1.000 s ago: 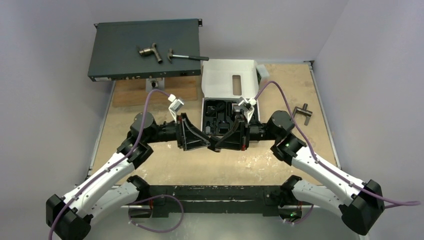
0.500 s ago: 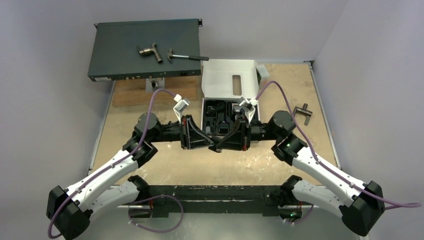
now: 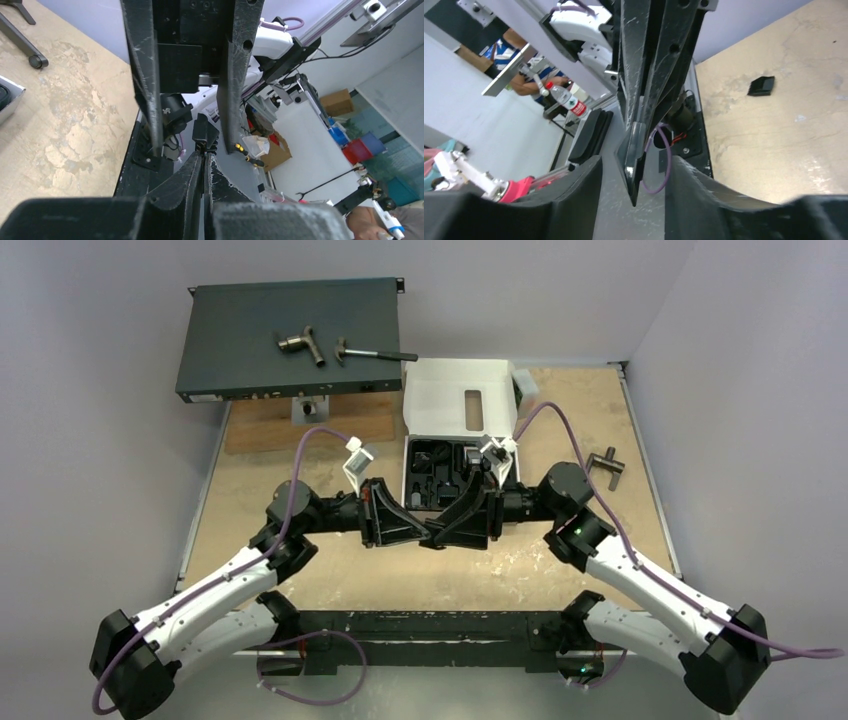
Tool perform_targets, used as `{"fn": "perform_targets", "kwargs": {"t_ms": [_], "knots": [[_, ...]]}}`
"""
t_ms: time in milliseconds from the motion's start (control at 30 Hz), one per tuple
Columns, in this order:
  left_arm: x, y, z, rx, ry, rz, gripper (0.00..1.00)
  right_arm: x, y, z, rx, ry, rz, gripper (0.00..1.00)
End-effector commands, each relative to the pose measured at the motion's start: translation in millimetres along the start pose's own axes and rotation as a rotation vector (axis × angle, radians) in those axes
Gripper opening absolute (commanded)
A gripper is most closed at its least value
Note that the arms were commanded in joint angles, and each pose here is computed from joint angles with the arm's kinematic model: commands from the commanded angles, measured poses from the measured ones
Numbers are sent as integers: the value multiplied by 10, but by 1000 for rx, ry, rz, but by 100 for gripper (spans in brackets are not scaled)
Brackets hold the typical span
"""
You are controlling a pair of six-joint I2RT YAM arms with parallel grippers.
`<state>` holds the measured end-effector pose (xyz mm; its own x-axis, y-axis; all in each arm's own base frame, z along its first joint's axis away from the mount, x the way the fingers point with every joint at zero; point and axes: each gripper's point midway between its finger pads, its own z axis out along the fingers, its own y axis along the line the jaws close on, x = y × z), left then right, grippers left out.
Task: Sort the hair-cutting tools
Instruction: Pick up the haircut tool at the center of the board, then move the storage box to the center of the board.
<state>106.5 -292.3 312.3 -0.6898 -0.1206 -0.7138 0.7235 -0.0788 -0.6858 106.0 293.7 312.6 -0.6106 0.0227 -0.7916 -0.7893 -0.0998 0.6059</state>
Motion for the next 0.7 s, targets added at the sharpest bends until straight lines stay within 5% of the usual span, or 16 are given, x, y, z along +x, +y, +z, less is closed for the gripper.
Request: {"fn": "perform_targets", "kwargs": {"t_ms": [0,200,400,500,667], "knots": [[-135,-83,-4,29,-104,24,0,-117,-136,-18,72,-44,-2,59],[-178,-18,-43,4,-170,9,0,-250,-326,-127,204,-95,5,73],[-262,139,-273,-122,-274,19,0,-513,-1280,-959,894,-354,42,77],[-237,376,-475,-327,-293,70,0,-409,-1664,-1505,1224,-434,94,77],[-99,586,-850,-521,-355,79,0,-284,-2149,-2003,1454,-510,185,73]]}}
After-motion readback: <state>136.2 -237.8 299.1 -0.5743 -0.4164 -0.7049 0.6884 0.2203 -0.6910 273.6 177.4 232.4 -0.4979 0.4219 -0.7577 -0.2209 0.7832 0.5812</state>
